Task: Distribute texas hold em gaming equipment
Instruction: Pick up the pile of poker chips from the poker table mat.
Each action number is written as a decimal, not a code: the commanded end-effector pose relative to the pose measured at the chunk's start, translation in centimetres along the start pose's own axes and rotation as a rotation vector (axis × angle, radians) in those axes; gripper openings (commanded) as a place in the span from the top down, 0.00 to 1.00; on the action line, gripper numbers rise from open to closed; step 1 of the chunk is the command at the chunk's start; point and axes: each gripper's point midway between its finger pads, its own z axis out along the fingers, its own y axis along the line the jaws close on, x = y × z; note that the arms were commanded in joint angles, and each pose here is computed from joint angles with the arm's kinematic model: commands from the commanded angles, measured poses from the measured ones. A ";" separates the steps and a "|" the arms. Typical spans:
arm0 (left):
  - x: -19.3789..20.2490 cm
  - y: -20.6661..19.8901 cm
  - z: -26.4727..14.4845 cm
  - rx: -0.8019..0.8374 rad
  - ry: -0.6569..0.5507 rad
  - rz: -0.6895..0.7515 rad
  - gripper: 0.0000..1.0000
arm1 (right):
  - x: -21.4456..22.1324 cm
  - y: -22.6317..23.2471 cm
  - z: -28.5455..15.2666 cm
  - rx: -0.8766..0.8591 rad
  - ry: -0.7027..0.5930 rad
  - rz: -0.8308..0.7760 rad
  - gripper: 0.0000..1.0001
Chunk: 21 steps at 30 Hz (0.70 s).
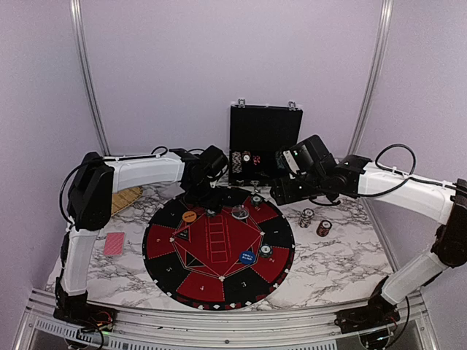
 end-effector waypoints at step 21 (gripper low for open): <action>2.7 -0.6 5.5 -0.012 0.177 0.074 0.38 | -0.8 -0.4 -1.6 -0.002 -0.063 0.063 0.25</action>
